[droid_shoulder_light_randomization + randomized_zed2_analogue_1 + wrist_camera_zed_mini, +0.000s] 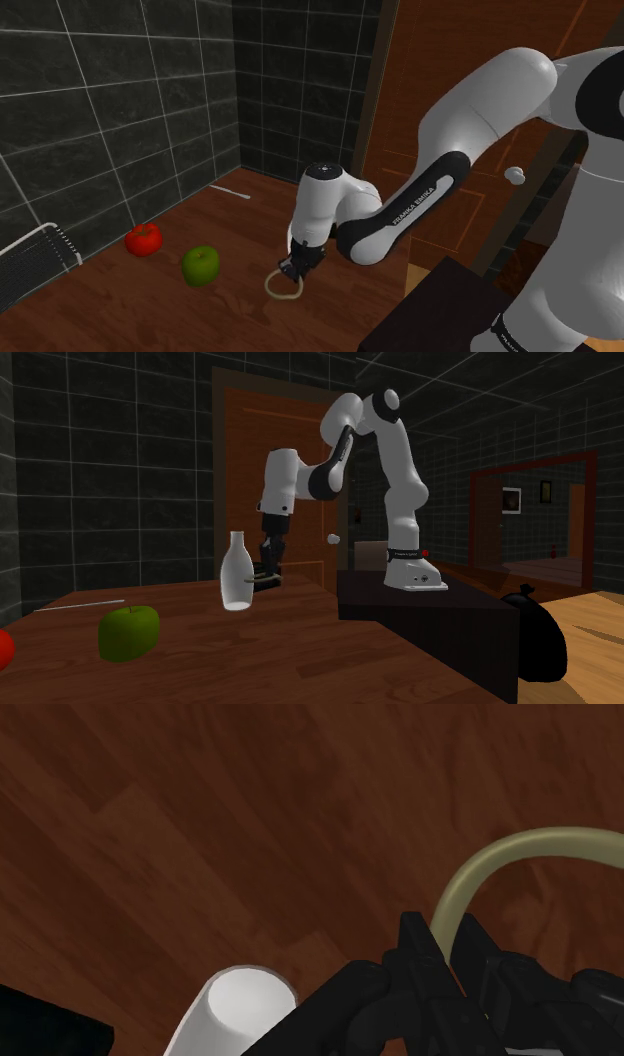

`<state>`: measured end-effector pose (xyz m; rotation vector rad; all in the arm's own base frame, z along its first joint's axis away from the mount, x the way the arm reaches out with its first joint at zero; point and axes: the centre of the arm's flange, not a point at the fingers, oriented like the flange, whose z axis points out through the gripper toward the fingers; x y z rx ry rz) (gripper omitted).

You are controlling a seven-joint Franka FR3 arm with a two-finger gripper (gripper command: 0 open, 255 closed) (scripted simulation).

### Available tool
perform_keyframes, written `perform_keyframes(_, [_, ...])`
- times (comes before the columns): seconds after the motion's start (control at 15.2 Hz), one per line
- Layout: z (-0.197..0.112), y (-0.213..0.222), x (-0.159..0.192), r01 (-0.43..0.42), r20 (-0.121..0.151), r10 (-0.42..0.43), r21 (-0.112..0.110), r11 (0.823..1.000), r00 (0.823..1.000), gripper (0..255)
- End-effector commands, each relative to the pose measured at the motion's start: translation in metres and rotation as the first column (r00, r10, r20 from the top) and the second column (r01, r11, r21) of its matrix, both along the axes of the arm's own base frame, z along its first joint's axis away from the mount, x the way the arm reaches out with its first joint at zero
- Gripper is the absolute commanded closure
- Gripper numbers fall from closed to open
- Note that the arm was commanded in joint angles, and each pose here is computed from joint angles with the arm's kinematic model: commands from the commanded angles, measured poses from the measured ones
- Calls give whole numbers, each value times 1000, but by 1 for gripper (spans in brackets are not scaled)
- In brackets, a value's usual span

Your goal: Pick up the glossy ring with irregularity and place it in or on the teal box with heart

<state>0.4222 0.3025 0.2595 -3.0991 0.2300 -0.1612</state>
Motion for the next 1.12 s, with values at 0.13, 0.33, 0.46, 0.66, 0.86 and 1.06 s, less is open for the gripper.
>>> perform_keyframes(0.13, [21,1,-1,0,0,0,0,1000,1000,255])
perform_keyframes(0.33, [34,1,-1,0,0,0,0,1000,1000,255])
perform_keyframes(0.46, [35,-24,9,0,0,0,0,1000,1000,255])
perform_keyframes(0.66, [35,-61,24,0,0,0,0,1000,1000,255])
perform_keyframes(0.86, [36,-97,39,0,0,0,0,1000,1000,255])
perform_keyframes(1.06, [37,-134,54,0,0,0,0,1000,1000,255])
